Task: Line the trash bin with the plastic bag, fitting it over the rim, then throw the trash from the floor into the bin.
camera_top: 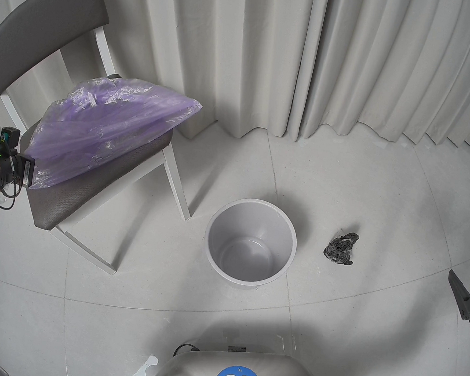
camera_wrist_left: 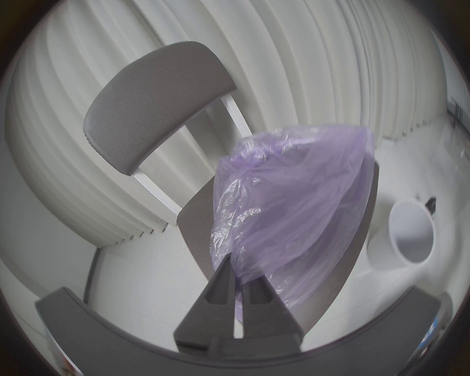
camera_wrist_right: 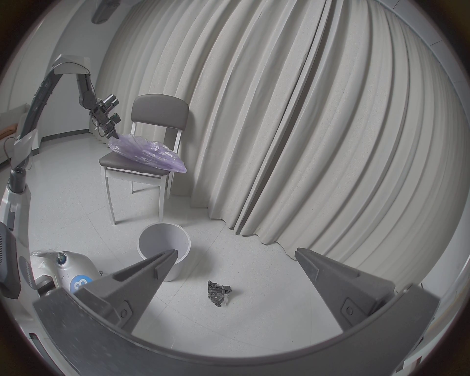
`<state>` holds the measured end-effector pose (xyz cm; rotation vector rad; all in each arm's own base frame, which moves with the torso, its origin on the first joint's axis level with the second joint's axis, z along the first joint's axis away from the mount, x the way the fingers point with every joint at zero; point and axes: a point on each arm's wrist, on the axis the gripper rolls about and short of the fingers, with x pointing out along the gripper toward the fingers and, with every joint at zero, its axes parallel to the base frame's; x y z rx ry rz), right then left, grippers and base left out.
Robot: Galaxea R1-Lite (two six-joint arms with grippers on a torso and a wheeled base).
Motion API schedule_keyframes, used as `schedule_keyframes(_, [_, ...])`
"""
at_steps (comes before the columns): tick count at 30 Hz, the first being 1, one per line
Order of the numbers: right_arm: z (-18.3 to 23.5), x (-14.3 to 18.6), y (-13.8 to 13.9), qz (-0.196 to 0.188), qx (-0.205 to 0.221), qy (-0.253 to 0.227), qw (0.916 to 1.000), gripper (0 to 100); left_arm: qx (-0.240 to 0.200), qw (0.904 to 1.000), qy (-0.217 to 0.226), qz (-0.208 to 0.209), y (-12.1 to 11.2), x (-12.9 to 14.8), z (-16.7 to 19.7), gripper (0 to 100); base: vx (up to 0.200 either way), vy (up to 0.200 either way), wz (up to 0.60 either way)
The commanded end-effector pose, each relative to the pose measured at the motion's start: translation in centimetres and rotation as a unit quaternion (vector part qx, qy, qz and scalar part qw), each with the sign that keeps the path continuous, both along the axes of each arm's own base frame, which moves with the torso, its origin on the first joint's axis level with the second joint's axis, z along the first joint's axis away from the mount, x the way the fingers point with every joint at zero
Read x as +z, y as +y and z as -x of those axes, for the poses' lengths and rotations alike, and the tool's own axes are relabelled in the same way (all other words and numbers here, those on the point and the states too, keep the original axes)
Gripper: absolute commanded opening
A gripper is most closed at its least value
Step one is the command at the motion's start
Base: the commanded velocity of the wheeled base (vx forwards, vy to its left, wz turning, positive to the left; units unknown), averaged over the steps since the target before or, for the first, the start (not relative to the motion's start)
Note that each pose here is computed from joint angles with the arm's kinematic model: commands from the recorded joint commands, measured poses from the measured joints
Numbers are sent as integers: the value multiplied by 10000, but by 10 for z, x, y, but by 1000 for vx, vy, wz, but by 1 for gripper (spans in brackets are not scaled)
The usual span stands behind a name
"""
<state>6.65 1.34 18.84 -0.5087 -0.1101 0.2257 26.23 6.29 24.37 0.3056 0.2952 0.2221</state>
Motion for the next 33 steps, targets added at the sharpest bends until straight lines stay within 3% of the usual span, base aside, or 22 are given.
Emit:
schedule_keyframes(1, [0,-2,0,11,-14,26,10000,100,-171,9979,-606,171,-14,26,20,0,0,0,0])
schedule_keyframes(12, [3,0,0,-41,34,-56,10000,100,-489,9895,-1124,759,-30,44,44,0,0,0,0])
schedule_keyframes(13, [3,-1,0,-45,49,-39,10000,100,-536,9852,-1260,1032,-35,47,51,0,0,0,0])
schedule_keyframes(18, [4,4,0,-189,58,-113,9997,100,-765,9684,-1713,1643,-49,52,81,0,0,0,0])
schedule_keyframes(20, [4,7,0,-233,69,-141,9996,100,-882,9647,-1785,1725,-54,49,92,0,0,0,0])
schedule_keyframes(26, [4,6,0,-220,91,-120,9996,100,-902,9652,-1707,1764,-56,33,113,0,0,0,0])
schedule_keyframes(33, [4,8,0,-240,108,-154,9995,100,-902,9575,-1862,2008,-57,16,116,0,0,0,0])
